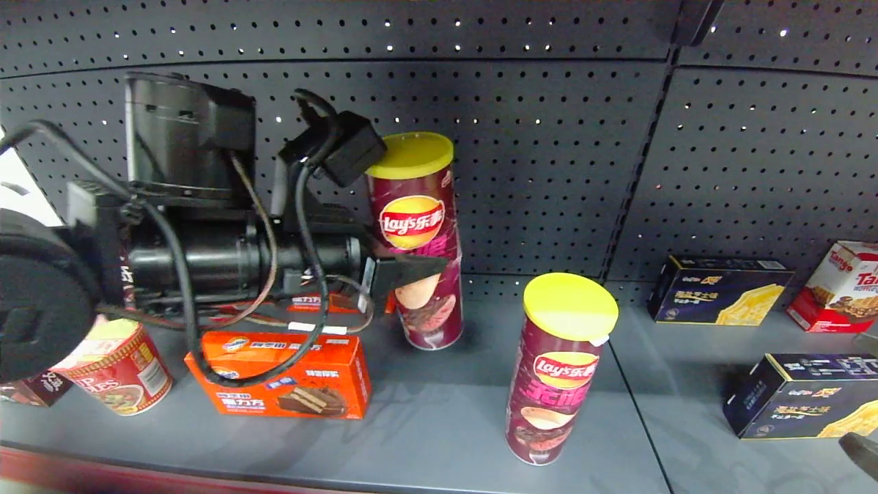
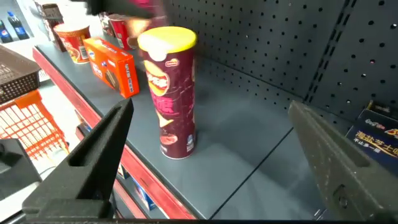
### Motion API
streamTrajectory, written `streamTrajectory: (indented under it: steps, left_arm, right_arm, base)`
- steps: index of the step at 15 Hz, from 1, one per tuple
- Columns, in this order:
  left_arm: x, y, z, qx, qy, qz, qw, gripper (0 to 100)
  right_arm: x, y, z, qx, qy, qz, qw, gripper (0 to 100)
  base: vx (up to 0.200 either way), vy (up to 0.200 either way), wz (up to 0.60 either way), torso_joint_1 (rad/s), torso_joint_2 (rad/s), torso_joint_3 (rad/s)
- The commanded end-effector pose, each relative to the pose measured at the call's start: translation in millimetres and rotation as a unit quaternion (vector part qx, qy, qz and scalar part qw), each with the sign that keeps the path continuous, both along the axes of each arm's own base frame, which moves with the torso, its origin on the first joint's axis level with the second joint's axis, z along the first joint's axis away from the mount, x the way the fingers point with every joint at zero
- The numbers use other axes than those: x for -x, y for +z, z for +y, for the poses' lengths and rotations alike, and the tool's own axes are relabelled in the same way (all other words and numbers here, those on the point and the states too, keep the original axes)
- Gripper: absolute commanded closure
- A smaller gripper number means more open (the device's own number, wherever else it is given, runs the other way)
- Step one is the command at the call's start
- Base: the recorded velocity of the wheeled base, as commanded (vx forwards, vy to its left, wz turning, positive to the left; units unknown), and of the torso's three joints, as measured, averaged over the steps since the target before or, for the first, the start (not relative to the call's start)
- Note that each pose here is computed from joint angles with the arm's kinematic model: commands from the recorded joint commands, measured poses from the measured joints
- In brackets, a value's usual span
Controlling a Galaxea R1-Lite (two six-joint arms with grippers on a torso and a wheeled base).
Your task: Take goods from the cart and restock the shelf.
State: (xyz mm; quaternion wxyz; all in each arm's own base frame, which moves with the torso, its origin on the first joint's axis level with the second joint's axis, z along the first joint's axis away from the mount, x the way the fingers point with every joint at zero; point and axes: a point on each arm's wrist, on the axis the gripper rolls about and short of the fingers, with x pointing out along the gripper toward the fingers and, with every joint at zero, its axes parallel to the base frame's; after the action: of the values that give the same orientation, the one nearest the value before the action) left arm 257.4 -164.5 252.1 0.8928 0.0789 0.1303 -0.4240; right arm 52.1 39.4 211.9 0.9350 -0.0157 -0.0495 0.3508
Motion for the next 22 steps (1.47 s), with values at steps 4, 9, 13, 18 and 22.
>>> streamTrajectory:
  steps: [4,9,13,18,22]
  left_arm:
    - [-72.9,-33.6,-38.0,-0.008,-0.033,0.005,0.9994,100]
    - [-103.8,-69.8,-38.4,-0.052,-0.049,-0.015,0.9973,100]
    - [-115.7,-77.9,-46.1,-0.048,-0.064,-0.016,0.9967,100]
    - [-114.6,-75.2,-56.6,-0.038,-0.084,-0.019,0.9955,100]
    - [-114.6,-80.5,-64.3,-0.04,-0.092,-0.016,0.9948,100]
  right_arm:
    - [0.7,0.0,-0.5,-0.002,0.0,-0.001,1.0,0]
    - [6.5,-6.2,-4.7,-0.004,-0.002,-0.003,1.0,0]
    - [6.7,-13.2,-4.8,0.003,-0.002,0.005,1.0,0]
    - [6.6,-16.8,-4.8,0.006,-0.002,0.01,1.0,0]
    - [6.9,-16.7,-4.9,0.006,-0.002,0.01,1.0,0]
  base:
    - [0.0,0.0,0.0,0.0,0.0,0.0]
    - [0.0,0.0,0.0,0.0,0.0,0.0]
    - [0.0,0.0,0.0,0.0,0.0,0.0]
    - [0.0,0.0,0.0,0.0,0.0,0.0]
    - [0.0,0.0,0.0,0.0,0.0,0.0]
